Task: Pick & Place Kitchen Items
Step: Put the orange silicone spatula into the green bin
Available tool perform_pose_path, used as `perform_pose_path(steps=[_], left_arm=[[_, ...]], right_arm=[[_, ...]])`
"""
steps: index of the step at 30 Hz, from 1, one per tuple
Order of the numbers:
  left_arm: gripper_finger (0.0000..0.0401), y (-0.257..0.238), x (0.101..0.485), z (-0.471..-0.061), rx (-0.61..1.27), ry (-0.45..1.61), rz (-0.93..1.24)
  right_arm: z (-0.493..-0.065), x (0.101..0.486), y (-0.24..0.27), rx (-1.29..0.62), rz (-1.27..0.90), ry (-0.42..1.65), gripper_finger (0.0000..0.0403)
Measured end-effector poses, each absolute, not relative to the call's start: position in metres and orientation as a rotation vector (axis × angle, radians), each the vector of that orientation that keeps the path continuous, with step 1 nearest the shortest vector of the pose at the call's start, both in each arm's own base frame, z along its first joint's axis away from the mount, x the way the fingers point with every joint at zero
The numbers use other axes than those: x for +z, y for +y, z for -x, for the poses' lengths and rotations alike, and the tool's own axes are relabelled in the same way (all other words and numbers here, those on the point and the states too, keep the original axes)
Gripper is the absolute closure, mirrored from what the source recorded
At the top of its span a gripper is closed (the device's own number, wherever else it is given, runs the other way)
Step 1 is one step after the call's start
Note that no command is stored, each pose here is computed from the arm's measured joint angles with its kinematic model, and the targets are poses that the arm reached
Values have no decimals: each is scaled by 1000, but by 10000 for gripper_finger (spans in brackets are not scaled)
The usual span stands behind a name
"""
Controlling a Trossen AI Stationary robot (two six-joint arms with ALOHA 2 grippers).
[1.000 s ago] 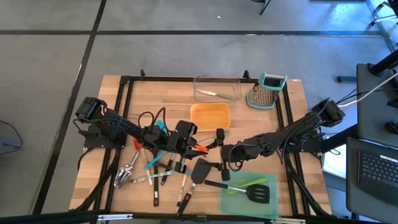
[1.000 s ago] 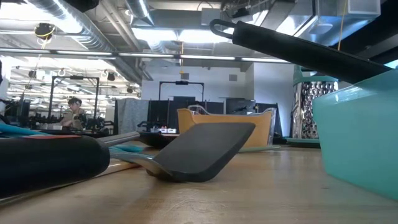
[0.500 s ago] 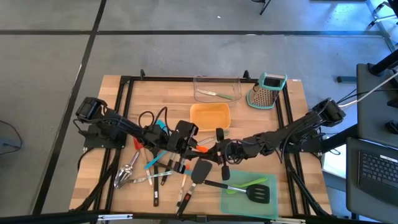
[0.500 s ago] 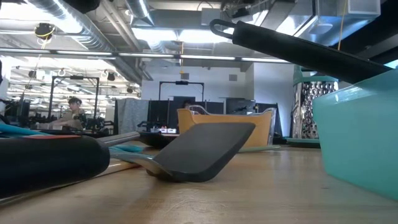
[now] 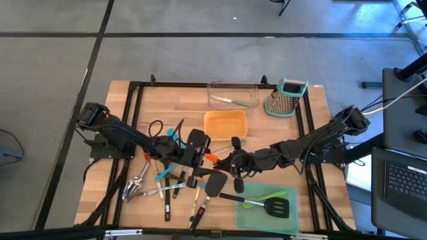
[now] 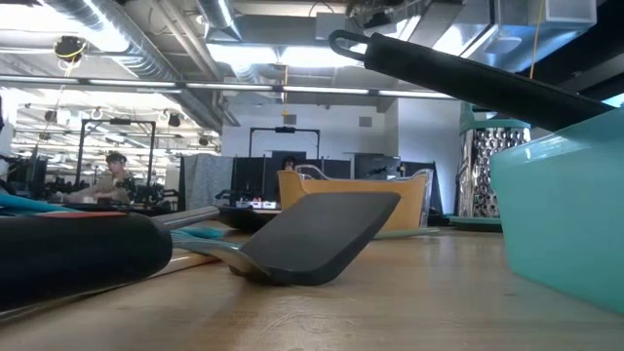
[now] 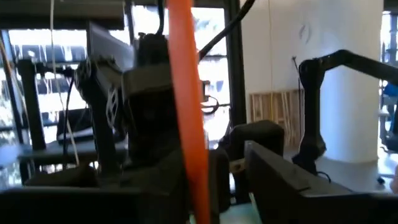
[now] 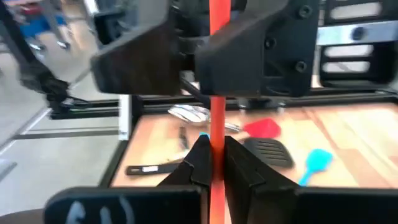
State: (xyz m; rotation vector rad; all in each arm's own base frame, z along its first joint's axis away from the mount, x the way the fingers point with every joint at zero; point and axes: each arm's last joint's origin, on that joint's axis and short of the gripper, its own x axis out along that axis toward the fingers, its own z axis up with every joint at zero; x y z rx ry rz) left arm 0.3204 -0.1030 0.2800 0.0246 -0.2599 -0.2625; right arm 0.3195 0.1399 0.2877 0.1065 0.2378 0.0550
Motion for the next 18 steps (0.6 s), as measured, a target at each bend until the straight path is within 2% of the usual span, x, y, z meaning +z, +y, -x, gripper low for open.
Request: perform_pose_path(steps=[5, 8, 13, 18], left_arm=[[184, -106, 293, -301, -251, -126, 9], [160, -105, 301, -284, -156, -30, 3], [149, -100, 302, -267, 133, 87, -43], [152, -102, 302, -264, 196, 96, -60]], right_arm=[[-316, 297, 145, -20, -59, 338, 386], [-311, 309, 149, -29, -55, 442, 386], [-293, 327, 159, -38, -111, 615, 386], [-268, 326, 173, 47, -327, 911, 386]])
